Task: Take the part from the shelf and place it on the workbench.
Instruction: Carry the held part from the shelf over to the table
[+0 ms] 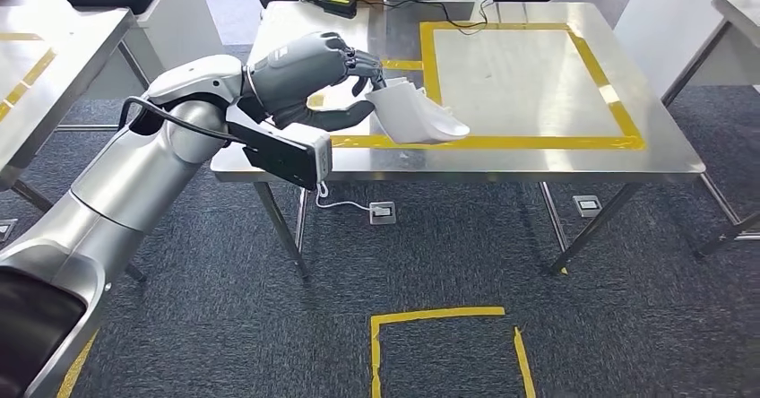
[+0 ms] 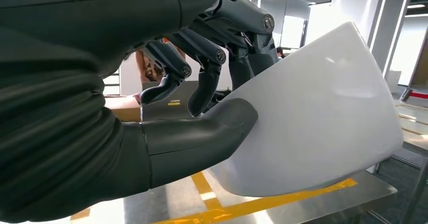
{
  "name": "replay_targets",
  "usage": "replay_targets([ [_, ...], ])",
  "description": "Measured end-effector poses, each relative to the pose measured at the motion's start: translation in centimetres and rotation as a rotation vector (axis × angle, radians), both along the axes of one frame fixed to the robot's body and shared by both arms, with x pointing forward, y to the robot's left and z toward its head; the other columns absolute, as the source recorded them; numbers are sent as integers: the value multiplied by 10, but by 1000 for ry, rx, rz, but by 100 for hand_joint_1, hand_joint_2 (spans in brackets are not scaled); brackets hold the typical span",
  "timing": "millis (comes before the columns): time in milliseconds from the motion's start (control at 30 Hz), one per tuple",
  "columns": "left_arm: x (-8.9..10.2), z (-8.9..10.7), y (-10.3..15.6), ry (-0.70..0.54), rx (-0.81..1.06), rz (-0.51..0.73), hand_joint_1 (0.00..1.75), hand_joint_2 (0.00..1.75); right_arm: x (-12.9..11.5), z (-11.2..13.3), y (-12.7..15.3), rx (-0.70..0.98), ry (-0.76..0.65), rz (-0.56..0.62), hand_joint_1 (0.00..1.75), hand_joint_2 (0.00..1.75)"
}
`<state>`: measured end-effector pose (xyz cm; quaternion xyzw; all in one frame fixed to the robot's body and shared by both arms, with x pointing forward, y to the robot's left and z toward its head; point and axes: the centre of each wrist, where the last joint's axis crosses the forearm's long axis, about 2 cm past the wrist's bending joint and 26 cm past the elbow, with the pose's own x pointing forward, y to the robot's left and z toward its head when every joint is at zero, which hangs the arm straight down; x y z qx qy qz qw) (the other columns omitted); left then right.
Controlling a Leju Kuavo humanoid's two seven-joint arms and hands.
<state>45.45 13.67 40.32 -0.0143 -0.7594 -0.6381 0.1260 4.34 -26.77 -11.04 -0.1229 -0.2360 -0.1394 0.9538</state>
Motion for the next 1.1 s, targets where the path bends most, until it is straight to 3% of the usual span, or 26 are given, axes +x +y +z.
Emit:
replay_targets([
  [1100, 5, -2, -5, 28, 58, 12, 175, 175, -1, 0, -2, -12, 8, -26, 0, 175],
])
